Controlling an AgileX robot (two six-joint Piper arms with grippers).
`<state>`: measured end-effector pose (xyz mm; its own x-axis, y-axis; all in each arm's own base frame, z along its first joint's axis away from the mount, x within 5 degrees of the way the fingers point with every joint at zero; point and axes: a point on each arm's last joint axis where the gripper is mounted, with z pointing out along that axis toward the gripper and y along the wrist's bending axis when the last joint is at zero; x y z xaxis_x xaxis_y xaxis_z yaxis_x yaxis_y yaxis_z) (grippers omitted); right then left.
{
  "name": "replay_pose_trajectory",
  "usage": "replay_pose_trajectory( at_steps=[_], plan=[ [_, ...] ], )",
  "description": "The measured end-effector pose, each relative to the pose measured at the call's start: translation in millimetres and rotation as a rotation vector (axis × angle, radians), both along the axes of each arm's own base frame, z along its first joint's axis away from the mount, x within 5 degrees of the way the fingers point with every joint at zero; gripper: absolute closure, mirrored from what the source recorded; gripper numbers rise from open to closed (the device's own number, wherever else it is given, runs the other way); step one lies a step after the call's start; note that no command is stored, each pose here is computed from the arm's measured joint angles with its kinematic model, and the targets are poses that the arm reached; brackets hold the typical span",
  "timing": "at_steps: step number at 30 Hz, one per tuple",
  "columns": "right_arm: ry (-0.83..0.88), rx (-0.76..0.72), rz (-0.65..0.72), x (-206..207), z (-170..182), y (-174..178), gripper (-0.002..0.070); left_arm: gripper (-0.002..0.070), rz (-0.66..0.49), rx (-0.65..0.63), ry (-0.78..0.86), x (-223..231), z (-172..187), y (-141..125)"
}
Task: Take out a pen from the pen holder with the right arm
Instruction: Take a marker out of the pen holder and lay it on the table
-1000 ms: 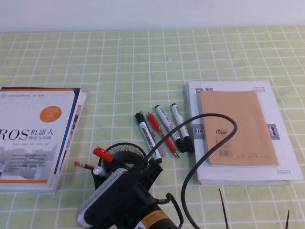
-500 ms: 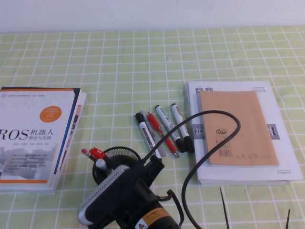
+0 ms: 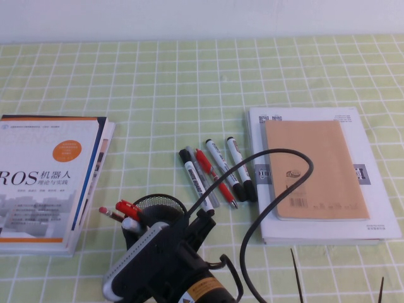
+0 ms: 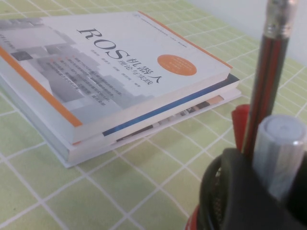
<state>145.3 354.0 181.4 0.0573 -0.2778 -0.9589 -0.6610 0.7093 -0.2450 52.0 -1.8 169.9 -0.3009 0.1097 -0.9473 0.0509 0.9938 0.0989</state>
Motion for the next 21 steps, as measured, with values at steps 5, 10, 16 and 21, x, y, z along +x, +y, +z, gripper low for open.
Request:
replay_pose_trajectory(
  at_steps=[5, 10, 16, 21],
  plan=[
    [0.000, 0.000, 0.000, 0.0, 0.0, 0.0, 0.0498, 0.0681, 0.000, 0.000, 0.000, 0.0, 0.0, 0.0],
    [-0.005, -0.005, 0.010, -3.9, 0.1, 1.5, 0.0498, 0.0681, 0.000, 0.000, 0.000, 0.0, 0.0, 0.0],
    [-0.009, -0.003, 0.012, -5.2, 1.0, 1.8, 0.0452, 0.0681, 0.000, 0.000, 0.000, 0.0, 0.0, 0.0],
    [-0.006, -0.002, 0.008, -5.0, 0.8, 1.6, 0.0379, 0.0681, 0.000, 0.000, 0.000, 0.0, 0.0, 0.0]
  ],
)
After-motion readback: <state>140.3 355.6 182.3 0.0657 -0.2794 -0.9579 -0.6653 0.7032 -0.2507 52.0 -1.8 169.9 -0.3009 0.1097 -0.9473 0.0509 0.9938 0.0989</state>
